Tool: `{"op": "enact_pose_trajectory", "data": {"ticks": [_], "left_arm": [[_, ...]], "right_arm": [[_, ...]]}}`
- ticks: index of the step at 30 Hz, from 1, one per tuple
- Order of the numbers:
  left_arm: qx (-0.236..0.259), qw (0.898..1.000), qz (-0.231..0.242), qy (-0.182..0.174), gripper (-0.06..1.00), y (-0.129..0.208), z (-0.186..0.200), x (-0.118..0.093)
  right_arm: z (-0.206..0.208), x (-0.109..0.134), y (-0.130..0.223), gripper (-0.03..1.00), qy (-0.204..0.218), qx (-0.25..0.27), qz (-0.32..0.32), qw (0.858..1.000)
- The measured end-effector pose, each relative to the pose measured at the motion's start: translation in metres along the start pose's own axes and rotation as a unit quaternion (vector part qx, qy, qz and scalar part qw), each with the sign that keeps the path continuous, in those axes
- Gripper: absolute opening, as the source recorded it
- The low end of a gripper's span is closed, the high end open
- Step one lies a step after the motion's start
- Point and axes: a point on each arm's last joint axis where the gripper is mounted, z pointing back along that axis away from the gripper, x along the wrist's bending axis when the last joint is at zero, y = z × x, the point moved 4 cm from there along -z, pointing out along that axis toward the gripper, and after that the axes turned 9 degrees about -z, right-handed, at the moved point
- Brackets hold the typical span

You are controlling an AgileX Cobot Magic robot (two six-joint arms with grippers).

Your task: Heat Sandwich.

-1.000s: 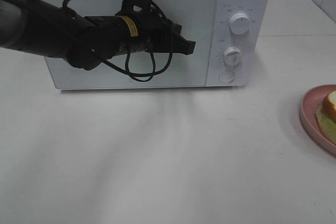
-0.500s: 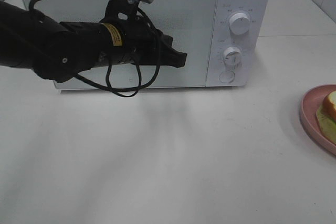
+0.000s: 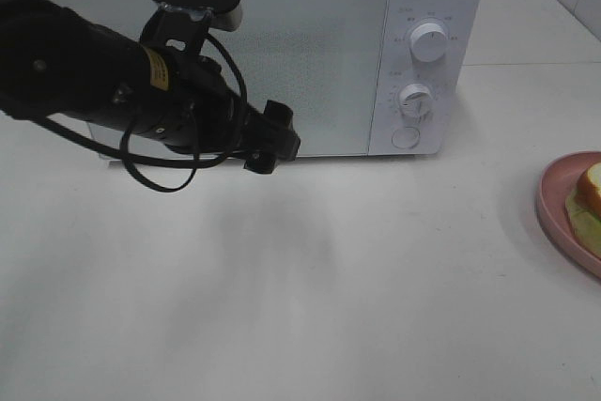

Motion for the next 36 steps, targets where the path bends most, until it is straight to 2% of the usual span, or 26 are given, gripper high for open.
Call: {"op": "enact_pose_trajectory", "data": {"ticks": [1, 2, 4, 9, 10, 11, 15, 16, 19, 21, 25, 29, 30, 34, 36], "left_arm": [[0.031, 1.0, 0.0, -0.002, 0.97, 0.006, 0.008, 0.001], [0.042, 0.999, 0.0, -0.003, 0.98, 0.008, 0.011, 0.001], [0.056, 0.998, 0.0, -0.004, 0.98, 0.011, 0.015, 0.001], [0.147, 0.989, 0.013, -0.005, 0.99, 0.032, 0.034, 0.001], [0.147, 0.989, 0.013, -0.005, 0.99, 0.032, 0.034, 0.001], [0.176, 0.984, 0.017, -0.005, 0.99, 0.038, 0.038, 0.001], [0.213, 0.977, 0.026, -0.004, 0.99, 0.047, 0.043, 0.002], [0.238, 0.97, 0.039, -0.004, 0.99, 0.053, 0.046, 0.006], [0.268, 0.962, 0.059, 0.001, 0.99, 0.061, 0.052, 0.018], [0.27, 0.961, 0.065, 0.005, 0.99, 0.061, 0.058, 0.025], [0.249, 0.965, 0.082, 0.001, 0.99, 0.056, 0.07, 0.041], [0.203, 0.969, 0.131, -0.039, 0.99, 0.052, 0.102, 0.087], [0.203, 0.969, 0.131, -0.039, 0.99, 0.052, 0.102, 0.087], [0.175, 0.966, 0.176, -0.069, 0.99, 0.062, 0.134, 0.12], [0.169, 0.965, 0.185, -0.076, 0.99, 0.066, 0.14, 0.126]], "right_arm": [[0.0, 0.0, 0.0, 0.76, 0.0, 0.0, 0.0, 1.0], [0.0, 0.0, 0.0, 0.76, 0.0, 0.0, 0.0, 1.0], [0.0, 0.0, 0.0, 0.76, 0.0, 0.0, 0.0, 1.0], [0.0, 0.0, 0.0, 0.76, 0.0, 0.0, 0.0, 1.0], [0.0, 0.0, 0.0, 0.76, 0.0, 0.0, 0.0, 1.0], [0.0, 0.0, 0.0, 0.76, 0.0, 0.0, 0.0, 1.0], [0.0, 0.0, 0.0, 0.76, 0.0, 0.0, 0.0, 1.0], [0.0, 0.0, 0.0, 0.76, 0.0, 0.0, 0.0, 1.0], [0.0, 0.0, 0.0, 0.76, 0.0, 0.0, 0.0, 1.0], [0.0, 0.0, 0.0, 0.76, 0.0, 0.0, 0.0, 1.0], [0.0, 0.0, 0.0, 0.76, 0.0, 0.0, 0.0, 1.0], [0.0, 0.0, 0.0, 0.76, 0.0, 0.0, 0.0, 1.0], [0.0, 0.0, 0.0, 0.76, 0.0, 0.0, 0.0, 1.0], [0.0, 0.0, 0.0, 0.76, 0.0, 0.0, 0.0, 1.0], [0.0, 0.0, 0.0, 0.76, 0.0, 0.0, 0.0, 1.0]]}}
